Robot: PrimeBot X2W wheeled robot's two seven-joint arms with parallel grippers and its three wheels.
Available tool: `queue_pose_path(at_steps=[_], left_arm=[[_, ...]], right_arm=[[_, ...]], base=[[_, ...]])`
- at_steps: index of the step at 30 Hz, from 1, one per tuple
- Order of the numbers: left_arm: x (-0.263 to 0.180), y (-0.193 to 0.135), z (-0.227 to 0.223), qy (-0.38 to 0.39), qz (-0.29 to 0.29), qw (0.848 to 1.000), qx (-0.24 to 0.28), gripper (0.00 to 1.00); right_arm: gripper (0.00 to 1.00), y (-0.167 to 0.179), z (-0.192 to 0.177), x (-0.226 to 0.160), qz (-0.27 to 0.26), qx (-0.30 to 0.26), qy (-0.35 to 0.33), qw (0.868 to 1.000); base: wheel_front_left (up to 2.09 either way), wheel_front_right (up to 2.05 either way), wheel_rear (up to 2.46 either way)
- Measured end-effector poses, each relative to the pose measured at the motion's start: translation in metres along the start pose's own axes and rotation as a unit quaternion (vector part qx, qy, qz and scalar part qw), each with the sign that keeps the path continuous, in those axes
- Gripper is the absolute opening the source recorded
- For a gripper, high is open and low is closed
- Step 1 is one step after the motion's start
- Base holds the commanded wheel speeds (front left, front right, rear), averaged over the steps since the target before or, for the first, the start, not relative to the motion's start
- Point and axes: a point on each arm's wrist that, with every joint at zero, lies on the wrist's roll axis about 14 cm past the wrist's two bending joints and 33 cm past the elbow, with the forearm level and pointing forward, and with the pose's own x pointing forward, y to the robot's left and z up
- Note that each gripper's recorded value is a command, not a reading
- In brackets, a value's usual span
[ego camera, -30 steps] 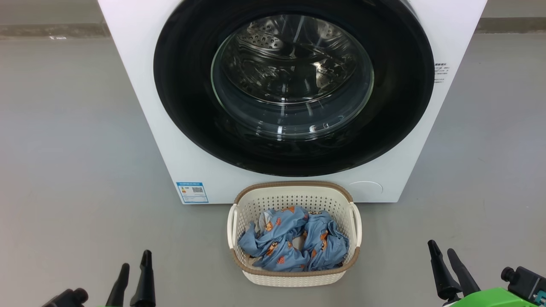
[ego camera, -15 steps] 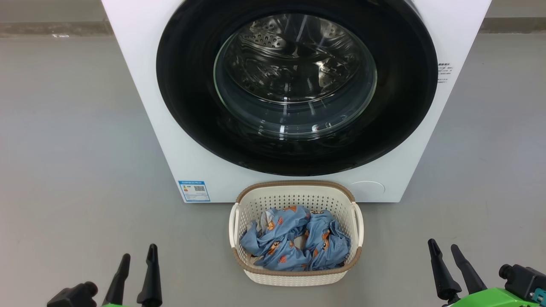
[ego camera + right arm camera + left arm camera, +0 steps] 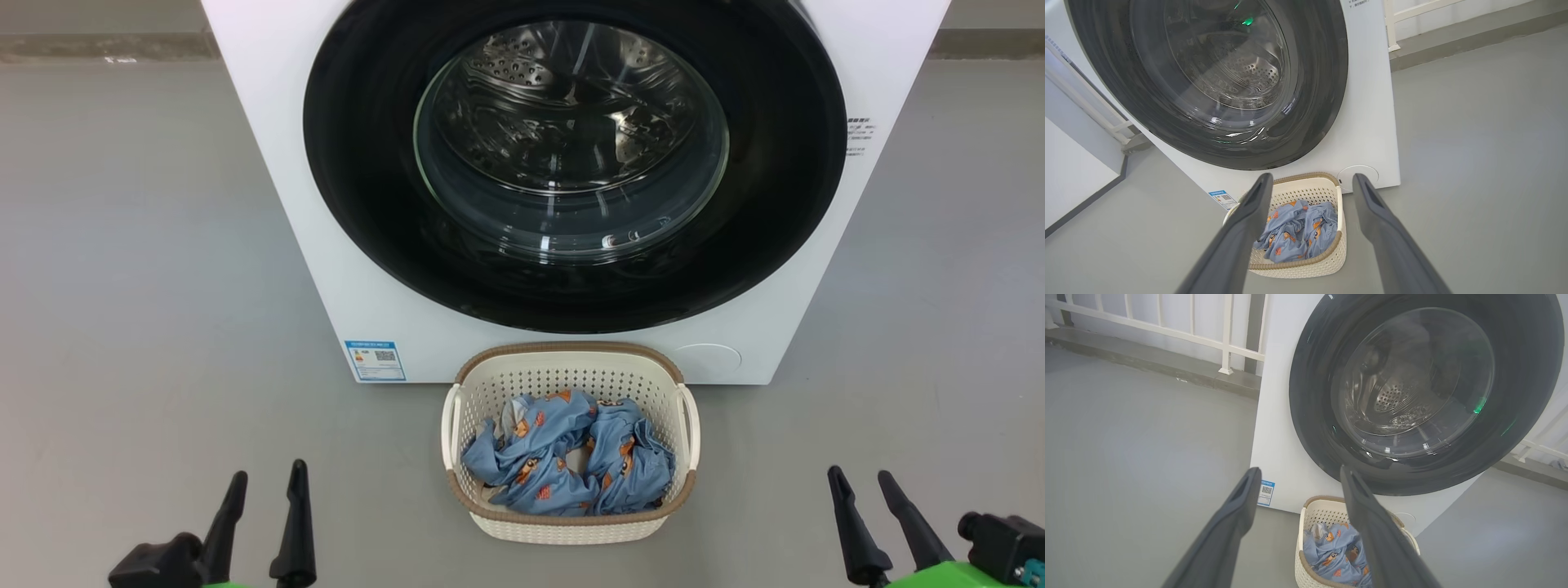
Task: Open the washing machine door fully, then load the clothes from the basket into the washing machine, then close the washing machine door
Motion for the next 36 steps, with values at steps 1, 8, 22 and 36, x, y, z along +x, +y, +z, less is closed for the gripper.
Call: queue_pose_path(at_steps=[1,8,22,36], left_arm=[[0.000,-0.001,0.000,0.001,-0.002,1.000,0.007,1.00],[0.001,-0.005,0.004,-0.010,-0.014,0.999,0.046,1.00],[0.001,-0.015,0.010,-0.027,-0.035,0.993,0.108,1.00],[-0.005,-0.019,0.000,-0.012,-0.046,0.990,0.131,1.00]], right_arm=[[1.00,-0.002,-0.001,-0.001,-0.002,-0.006,0.002,1.000],[1.00,-0.004,0.002,-0.001,0.001,-0.043,-0.005,0.999],[1.00,0.000,0.005,0.001,0.016,-0.102,-0.014,0.995],[1.00,0.000,0.009,0.001,0.014,-0.101,-0.020,0.995]], base=[[0.00,0.00,0.00],[0.00,0.00,0.00],[0.00,0.00,0.00],[0.04,0.04,-0.07]])
